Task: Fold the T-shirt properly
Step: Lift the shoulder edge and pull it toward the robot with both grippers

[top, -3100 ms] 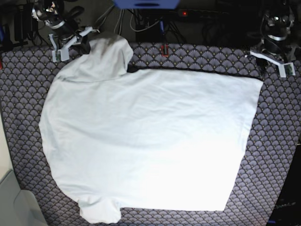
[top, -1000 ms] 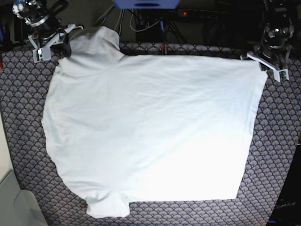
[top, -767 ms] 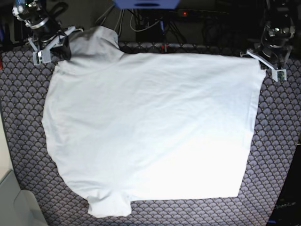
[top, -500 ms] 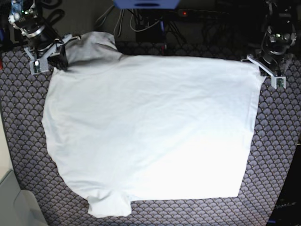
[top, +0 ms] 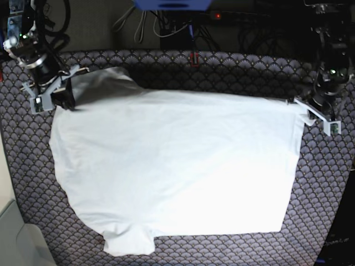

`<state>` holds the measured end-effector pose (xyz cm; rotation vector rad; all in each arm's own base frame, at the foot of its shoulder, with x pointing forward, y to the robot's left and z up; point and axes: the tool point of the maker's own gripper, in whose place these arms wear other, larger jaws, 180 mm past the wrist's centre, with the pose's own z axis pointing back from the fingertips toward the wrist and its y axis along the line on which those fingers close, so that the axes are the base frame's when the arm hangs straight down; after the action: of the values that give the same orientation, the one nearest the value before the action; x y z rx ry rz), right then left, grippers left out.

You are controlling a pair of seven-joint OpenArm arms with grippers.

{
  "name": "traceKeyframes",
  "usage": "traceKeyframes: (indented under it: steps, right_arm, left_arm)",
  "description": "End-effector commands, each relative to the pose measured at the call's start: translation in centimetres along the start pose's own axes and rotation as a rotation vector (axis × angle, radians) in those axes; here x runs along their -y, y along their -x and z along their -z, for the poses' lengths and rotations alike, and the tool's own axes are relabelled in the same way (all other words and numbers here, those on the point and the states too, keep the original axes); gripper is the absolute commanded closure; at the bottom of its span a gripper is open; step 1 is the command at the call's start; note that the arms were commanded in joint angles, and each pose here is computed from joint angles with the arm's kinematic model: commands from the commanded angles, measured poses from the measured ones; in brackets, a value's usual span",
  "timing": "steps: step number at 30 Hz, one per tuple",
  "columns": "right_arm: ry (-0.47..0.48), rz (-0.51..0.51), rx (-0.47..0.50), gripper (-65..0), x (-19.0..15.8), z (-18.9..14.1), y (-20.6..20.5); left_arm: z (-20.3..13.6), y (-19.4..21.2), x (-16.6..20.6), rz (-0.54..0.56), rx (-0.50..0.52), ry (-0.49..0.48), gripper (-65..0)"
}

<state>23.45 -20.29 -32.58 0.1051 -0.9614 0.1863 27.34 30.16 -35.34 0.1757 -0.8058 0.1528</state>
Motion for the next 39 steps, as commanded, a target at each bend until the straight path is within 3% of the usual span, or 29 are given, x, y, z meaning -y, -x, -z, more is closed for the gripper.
traceKeyframes:
  steps: [1, 12, 19, 25, 39]
  right_arm:
    - [0.001, -0.024, 0.055, 0.0, 0.4, 0.1, -2.1]
    - [0.016, -0.059, 0.05, 0.0, 2.3, 3.1, -4.9]
    - [0.051, -0.038, 0.014, 0.0, 4.7, 4.7, -4.3]
    - [0.008, -0.076, 0.001, 0.0, 3.9, 6.3, -4.8]
    - [0.024, -0.07, 0.014, 0.0, 5.6, 8.8, -7.2]
  left_arm:
    - [-0.1, -1.8, -0.5, 0.005, 0.048, -0.013, -0.7]
    - [3.3, -2.6, 1.7, 0.008, 0.016, 0.035, -0.7]
    - [4.1, -5.4, 0.5, 0.078, 0.061, -0.056, -0.7]
    - [4.0, -8.0, 0.0, 0.084, 0.112, -0.08, -0.7]
    - [5.8, -7.1, -0.4, 0.052, 0.059, -0.085, -0.8]
